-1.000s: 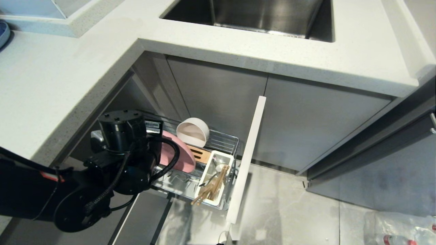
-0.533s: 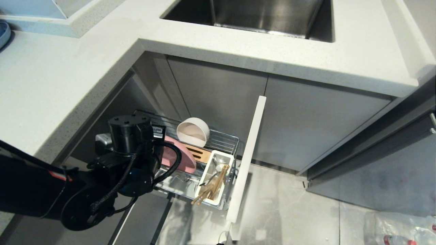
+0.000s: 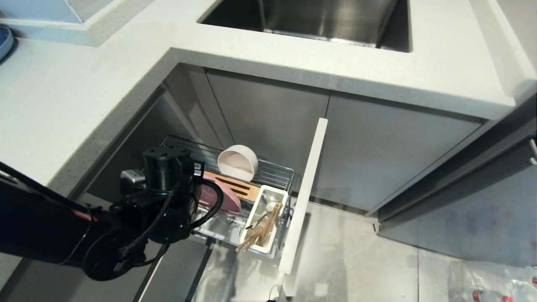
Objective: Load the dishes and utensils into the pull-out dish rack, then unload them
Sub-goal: Pick up the plate and place it in the cupboard
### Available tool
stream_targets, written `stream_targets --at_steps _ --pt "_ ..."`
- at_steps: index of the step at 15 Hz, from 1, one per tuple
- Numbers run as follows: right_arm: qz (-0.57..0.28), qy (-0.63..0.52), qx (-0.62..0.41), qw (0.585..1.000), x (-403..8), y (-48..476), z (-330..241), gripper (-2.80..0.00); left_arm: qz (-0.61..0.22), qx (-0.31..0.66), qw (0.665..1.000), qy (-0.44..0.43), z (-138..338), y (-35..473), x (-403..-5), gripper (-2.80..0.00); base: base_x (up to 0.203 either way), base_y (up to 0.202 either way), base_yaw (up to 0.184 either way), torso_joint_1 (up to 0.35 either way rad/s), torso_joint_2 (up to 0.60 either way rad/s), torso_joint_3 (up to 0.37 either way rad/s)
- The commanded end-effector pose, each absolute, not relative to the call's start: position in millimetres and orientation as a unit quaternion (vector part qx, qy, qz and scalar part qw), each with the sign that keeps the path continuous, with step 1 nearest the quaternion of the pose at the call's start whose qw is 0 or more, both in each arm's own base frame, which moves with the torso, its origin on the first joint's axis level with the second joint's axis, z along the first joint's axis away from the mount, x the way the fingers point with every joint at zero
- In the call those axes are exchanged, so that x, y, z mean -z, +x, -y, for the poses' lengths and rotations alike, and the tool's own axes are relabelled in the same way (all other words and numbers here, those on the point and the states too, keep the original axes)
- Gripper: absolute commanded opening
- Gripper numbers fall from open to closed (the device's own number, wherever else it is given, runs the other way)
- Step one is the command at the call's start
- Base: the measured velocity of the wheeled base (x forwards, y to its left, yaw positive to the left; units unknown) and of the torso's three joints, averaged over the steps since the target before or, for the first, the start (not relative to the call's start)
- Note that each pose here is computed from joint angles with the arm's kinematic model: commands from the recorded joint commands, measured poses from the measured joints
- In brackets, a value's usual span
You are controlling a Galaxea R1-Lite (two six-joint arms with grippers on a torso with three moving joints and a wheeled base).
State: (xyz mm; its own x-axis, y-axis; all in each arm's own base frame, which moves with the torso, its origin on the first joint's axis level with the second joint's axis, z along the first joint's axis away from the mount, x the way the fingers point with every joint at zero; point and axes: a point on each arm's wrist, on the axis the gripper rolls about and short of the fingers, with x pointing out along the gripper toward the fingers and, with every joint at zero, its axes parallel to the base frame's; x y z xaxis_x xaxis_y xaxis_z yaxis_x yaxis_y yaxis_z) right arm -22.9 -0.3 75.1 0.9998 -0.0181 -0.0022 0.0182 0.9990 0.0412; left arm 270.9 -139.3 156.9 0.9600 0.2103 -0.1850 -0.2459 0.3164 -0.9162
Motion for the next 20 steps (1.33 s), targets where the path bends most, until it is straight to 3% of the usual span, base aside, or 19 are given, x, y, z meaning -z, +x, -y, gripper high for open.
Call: stream_targets --at_steps 1,17,18,20 --pt "-0.002 0.021 0.009 1.0 -74.7 -22.7 0.3 -2.8 -0.017 -0.146 0.805 -0.575 139.3 271.5 -155.2 -2.8 0.0 0.0 0.0 0.0 0.0 0.0" --pt "-0.002 0.021 0.009 1.0 -74.7 -22.7 0.3 -2.8 -0.023 -0.148 0.805 -0.574 138.7 271.1 -155.0 -2.8 0.0 0.0 0.0 0.0 0.0 0.0" --pt "-0.002 0.021 0.009 1.0 -74.7 -22.7 0.3 -2.8 -0.025 -0.147 0.805 -0.574 139.1 271.1 -154.6 0.0 0.0 0.0 0.0 0.0 0.0 0.0" --pt "-0.002 0.021 0.009 1.0 -74.7 -22.7 0.3 -2.8 -0.024 -0.148 0.805 -0.574 138.6 270.9 -155.3 0.0 0.0 0.0 0.0 0.0 0.0 0.0"
